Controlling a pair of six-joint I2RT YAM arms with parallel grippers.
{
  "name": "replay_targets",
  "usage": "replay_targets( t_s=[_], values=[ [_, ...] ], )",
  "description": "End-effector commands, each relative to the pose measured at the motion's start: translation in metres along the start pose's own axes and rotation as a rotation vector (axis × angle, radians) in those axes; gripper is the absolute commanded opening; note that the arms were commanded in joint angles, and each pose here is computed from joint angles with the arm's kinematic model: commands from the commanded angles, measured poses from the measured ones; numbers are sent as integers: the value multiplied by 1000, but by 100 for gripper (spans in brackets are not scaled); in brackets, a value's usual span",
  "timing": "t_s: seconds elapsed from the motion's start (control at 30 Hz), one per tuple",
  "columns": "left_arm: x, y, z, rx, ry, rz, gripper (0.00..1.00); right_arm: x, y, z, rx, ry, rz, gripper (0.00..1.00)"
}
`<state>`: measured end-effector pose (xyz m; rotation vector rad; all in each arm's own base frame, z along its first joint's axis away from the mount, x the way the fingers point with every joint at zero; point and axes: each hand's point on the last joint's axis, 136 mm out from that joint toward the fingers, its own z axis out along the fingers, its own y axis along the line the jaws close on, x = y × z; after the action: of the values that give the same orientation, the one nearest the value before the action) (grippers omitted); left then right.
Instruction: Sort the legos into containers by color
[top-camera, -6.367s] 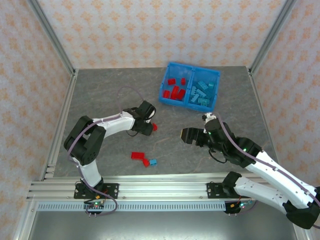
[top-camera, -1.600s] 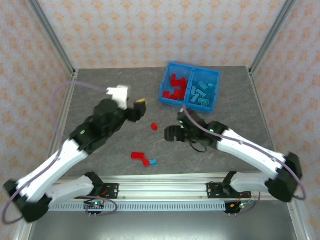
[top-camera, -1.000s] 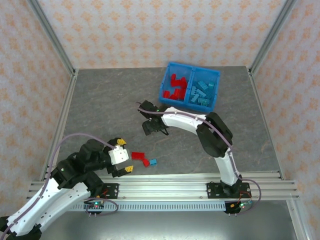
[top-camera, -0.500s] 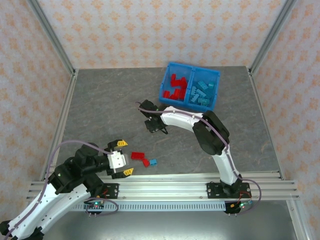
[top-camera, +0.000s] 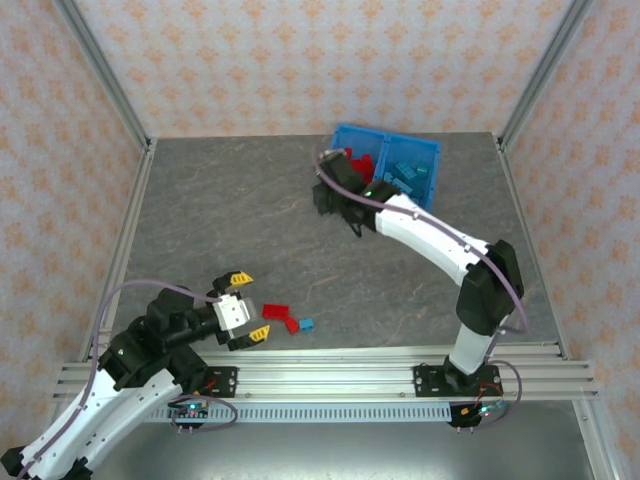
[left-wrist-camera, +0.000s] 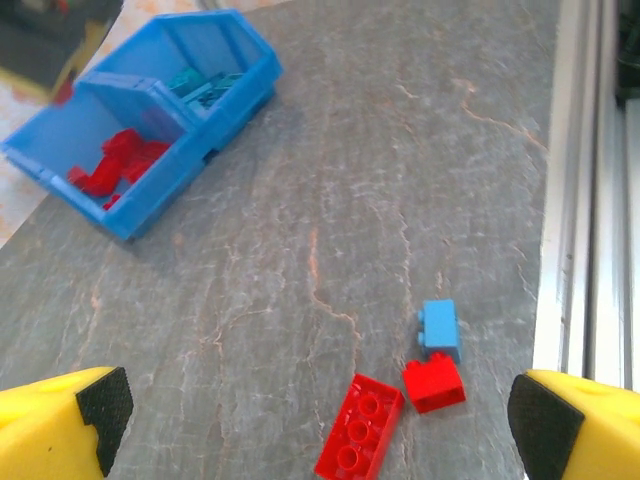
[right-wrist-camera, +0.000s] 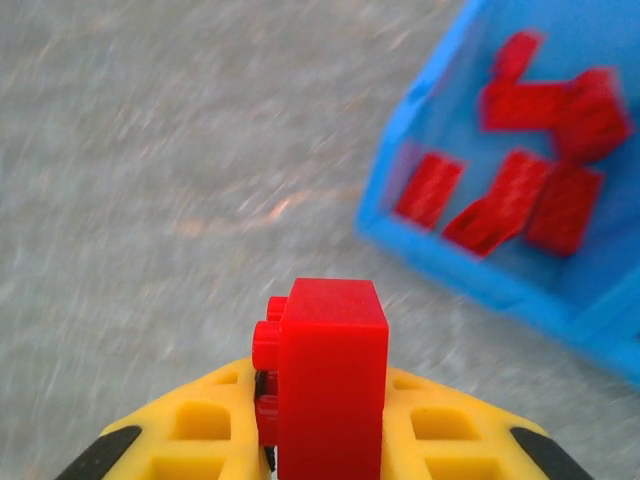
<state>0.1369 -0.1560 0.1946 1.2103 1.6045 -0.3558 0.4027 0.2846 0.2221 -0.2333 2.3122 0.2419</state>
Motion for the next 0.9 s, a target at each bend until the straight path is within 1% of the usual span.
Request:
replay_targets(
  t_s=[0.0, 0.13, 0.2, 0.3, 0.4, 0.47, 0.53, 0.67, 0.8, 0.87],
  values=[
    [-11, 18, 3, -69, -21, -115, 100, -19, -44, 37, 100, -23, 93, 24],
    [-8, 25, 9, -74, 25, -170, 100, -38, -65, 83, 111, 25, 150, 24],
    [-8, 26, 11, -71, 29, -183, 100, -42, -73, 103, 130, 41, 161, 24],
    [-8, 27, 10, -79, 23, -187, 100, -41, -79, 133, 115, 68, 189, 26],
    [-8, 28, 9, -89, 16, -187, 100, -38, -81, 153, 81, 100, 216, 29],
    [-7, 29, 9, -97, 19, -191, 100, -41, -81, 160, 69, 106, 220, 33],
    [-5, 32, 9, -114, 29, -206, 100, -46, -79, 158, 56, 109, 211, 38],
    [-1, 37, 9, -143, 47, -227, 100, -58, -78, 139, 45, 93, 209, 41],
    [2, 40, 12, -148, 75, -256, 100, -62, -73, 105, 9, 71, 209, 41],
    [1, 47, 11, -170, 106, -330, 100, -57, -68, 83, -32, 74, 217, 42]
  ],
)
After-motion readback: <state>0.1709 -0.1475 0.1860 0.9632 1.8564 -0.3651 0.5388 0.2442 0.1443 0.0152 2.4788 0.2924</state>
